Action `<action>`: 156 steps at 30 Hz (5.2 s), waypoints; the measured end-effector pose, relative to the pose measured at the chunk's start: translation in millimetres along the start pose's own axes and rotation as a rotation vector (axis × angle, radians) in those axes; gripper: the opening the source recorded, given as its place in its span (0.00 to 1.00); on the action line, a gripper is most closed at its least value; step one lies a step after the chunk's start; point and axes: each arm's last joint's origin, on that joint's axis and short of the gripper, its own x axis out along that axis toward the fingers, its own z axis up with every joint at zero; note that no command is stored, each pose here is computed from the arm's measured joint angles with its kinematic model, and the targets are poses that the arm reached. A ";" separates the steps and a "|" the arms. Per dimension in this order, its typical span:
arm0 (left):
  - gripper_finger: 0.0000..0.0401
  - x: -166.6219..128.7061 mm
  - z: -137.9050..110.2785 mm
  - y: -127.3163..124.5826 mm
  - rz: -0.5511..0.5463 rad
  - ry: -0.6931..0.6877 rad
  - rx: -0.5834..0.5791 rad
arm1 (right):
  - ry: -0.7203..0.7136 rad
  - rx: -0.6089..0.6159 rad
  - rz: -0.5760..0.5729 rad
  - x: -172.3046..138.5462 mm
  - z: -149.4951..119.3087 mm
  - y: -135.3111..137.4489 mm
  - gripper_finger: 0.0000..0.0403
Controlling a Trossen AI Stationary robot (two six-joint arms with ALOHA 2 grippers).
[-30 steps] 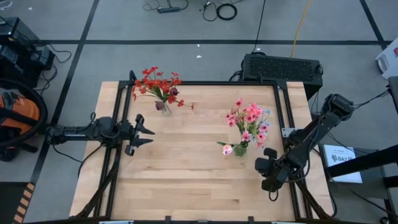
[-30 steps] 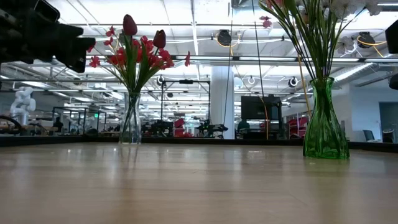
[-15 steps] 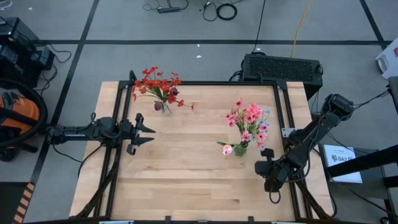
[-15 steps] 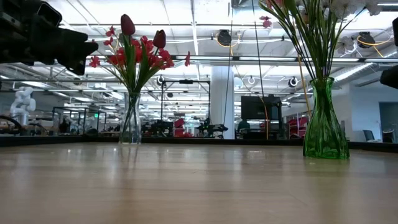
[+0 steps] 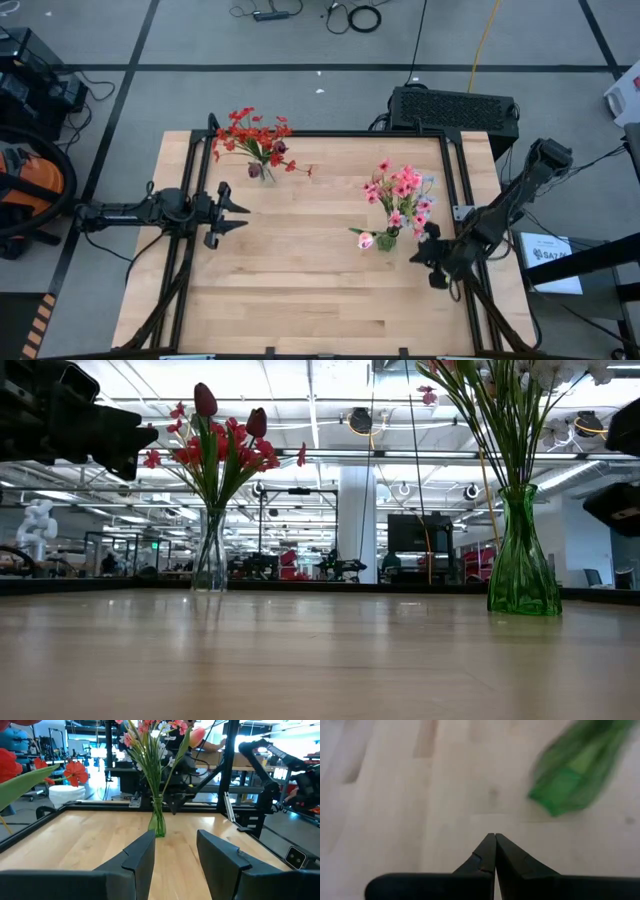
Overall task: Sort flowers into vase by color
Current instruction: Return to Home Position
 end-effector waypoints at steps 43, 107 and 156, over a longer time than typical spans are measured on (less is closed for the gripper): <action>0.38 0.0 -0.3 0.0 0.000 0.001 0.000 | -0.671 0.003 -0.128 -38.3 7.2 -88.1 0.00; 0.38 0.0 -0.1 0.0 0.000 -0.001 0.001 | -0.899 -0.075 0.022 -30.4 13.6 -83.7 0.00; 0.38 0.1 -0.1 0.0 0.000 -0.001 0.000 | -0.898 -0.075 0.022 -30.4 13.6 -83.7 0.00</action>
